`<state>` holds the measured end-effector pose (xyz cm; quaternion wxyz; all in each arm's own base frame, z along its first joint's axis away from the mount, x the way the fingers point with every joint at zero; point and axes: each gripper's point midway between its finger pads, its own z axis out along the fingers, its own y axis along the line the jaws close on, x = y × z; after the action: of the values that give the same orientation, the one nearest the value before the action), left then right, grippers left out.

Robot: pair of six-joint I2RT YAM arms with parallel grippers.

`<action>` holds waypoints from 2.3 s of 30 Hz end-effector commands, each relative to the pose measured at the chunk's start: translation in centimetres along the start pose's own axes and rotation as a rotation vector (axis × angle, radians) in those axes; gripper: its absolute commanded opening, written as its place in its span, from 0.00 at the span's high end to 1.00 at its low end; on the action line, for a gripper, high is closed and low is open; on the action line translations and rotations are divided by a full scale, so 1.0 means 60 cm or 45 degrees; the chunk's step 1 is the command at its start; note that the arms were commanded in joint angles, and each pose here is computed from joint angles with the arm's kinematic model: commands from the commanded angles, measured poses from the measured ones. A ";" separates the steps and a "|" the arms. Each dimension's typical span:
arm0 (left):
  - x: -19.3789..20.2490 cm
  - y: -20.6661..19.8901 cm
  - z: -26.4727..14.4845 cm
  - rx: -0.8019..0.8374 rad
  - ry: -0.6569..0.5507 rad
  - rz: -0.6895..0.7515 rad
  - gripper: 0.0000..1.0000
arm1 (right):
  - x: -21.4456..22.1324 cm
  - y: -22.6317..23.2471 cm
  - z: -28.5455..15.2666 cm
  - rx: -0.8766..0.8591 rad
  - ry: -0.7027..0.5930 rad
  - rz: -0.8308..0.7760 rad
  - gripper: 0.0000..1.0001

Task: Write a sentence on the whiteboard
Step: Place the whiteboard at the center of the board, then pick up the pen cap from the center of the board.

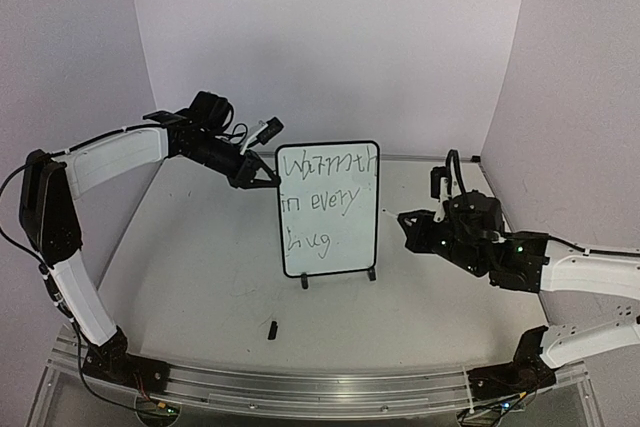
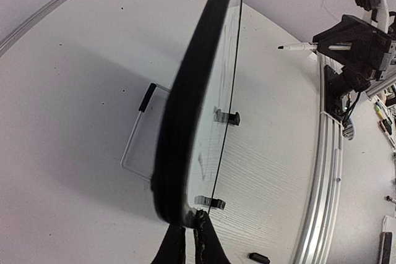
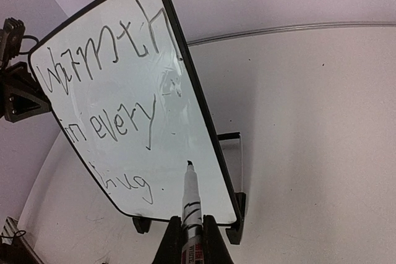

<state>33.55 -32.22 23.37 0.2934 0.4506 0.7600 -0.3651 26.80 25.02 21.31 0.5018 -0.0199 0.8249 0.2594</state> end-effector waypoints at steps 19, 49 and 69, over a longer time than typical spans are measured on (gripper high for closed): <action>-0.008 -0.005 0.018 0.014 -0.015 0.030 1.00 | 0.008 -0.027 -0.019 0.035 -0.014 0.037 1.00; -0.014 -0.011 0.004 -0.008 -0.032 0.061 0.48 | 0.003 -0.029 -0.027 0.028 -0.037 0.054 1.00; 0.070 0.000 -0.079 -0.459 -0.312 -0.553 0.34 | 0.036 0.063 -0.045 -0.353 0.166 -0.119 1.00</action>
<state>32.11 -28.84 23.18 0.3495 0.2898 0.8243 -0.3384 24.18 25.17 20.06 0.4734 -0.0843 0.8290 0.2856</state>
